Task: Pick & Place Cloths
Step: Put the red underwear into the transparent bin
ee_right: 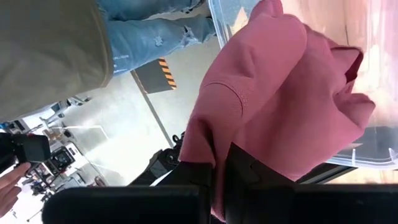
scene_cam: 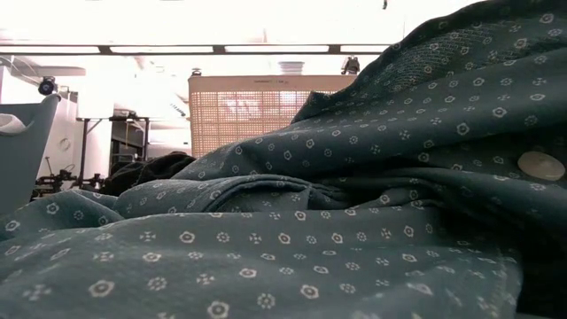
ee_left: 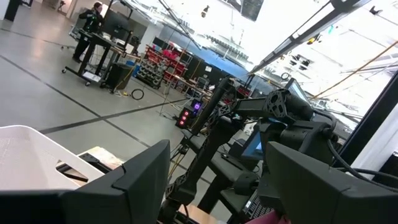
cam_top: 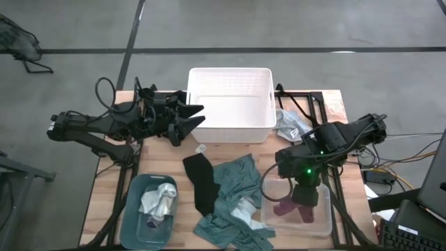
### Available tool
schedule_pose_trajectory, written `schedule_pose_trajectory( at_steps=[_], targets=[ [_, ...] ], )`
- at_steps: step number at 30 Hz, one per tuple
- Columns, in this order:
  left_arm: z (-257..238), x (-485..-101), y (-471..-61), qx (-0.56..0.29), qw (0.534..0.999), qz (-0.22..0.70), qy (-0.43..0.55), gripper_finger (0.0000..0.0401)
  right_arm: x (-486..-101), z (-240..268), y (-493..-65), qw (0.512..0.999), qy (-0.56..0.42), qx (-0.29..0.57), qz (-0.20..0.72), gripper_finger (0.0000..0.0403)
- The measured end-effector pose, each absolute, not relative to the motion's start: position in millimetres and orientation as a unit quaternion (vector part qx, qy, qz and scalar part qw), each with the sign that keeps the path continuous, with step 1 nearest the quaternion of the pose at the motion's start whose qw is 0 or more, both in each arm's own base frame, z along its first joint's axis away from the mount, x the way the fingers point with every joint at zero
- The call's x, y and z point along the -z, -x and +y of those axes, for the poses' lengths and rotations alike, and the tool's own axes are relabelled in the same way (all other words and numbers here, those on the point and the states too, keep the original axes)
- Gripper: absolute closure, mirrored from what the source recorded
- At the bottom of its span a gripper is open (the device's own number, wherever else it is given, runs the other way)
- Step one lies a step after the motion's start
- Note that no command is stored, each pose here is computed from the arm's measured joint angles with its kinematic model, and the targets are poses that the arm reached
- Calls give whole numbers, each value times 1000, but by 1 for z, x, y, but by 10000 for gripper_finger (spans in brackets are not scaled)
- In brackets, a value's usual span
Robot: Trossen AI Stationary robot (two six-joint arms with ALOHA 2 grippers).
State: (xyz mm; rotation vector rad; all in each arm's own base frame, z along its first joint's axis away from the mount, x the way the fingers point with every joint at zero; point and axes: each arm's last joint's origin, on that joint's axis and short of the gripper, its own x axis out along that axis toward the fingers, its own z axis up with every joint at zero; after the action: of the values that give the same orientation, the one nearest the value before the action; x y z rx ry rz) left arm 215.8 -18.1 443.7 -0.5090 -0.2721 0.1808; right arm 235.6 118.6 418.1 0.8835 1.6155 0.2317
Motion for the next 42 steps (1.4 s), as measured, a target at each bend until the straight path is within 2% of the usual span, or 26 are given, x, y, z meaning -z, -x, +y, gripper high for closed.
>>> schedule_pose_trajectory(
  at_steps=[17,28,42],
  targets=[
    [-18,-444,-216,-89,955,-134,251,130,-439,107,-232,625,-398,-112,662,394],
    [-18,-443,-216,-89,955,-133,251,130,-434,107,-233,627,-387,-115,666,394],
    [-18,-442,-216,-91,956,-125,249,130,-412,110,-237,607,-374,-99,695,394]
  ],
)
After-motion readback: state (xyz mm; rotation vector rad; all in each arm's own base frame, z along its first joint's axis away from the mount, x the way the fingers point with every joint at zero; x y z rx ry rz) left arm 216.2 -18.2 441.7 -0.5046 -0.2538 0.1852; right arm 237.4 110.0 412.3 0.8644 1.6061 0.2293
